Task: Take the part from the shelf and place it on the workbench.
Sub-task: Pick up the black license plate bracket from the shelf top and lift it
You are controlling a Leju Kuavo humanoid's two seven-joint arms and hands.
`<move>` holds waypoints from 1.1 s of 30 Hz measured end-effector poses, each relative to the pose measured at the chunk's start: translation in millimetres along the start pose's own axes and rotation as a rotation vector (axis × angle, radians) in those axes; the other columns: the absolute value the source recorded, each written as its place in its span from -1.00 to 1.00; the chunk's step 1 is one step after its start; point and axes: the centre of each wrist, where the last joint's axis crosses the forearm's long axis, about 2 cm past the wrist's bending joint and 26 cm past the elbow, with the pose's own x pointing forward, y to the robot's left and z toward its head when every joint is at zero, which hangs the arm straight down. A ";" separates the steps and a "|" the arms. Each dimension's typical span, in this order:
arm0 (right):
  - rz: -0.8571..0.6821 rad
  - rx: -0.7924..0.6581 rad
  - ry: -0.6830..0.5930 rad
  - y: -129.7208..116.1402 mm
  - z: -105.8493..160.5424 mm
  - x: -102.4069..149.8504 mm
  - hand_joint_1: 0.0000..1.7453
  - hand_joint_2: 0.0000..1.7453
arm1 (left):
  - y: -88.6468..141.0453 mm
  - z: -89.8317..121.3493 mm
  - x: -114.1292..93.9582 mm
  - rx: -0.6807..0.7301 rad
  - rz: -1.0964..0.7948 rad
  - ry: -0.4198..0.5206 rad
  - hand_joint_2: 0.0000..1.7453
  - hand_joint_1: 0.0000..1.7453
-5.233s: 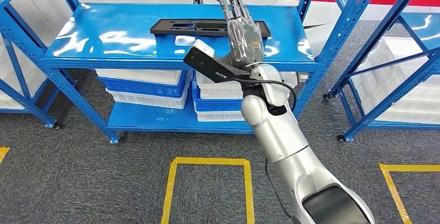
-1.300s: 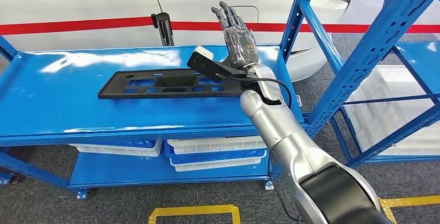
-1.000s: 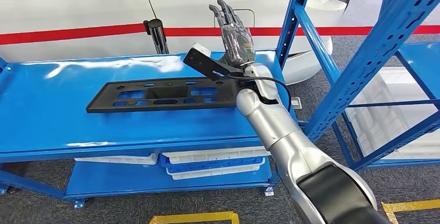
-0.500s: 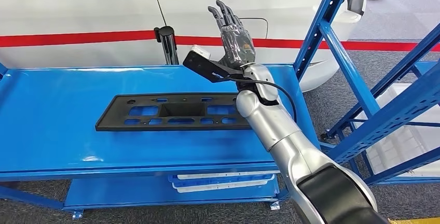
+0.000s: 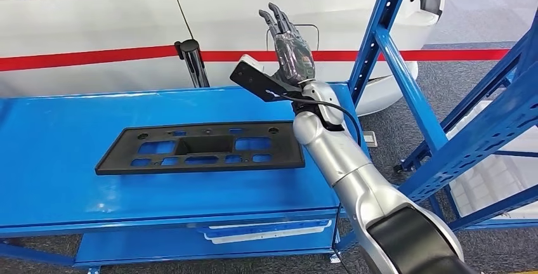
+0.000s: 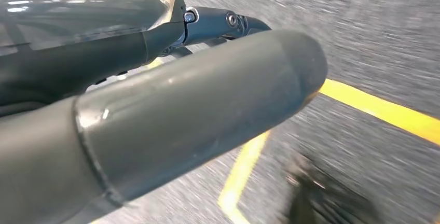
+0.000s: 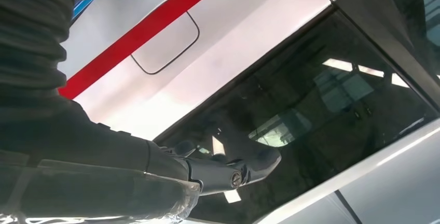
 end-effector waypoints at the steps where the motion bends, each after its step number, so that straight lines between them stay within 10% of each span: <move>1: -0.003 0.001 0.001 -0.3 1.0 0.0 -1.00 1.00 | 0.2 0.0 -0.1 0.007 -0.040 0.027 -1.00 -1.00; 12: -0.033 0.030 -0.057 8.2 35.8 8.7 -1.00 1.00 | -4.2 1.2 -8.7 0.012 -0.358 0.209 -1.00 -1.00; 33: 0.009 0.296 -0.406 54.3 138.1 89.0 -1.00 1.00 | -9.4 3.6 -12.5 0.018 -0.415 0.142 -1.00 -1.00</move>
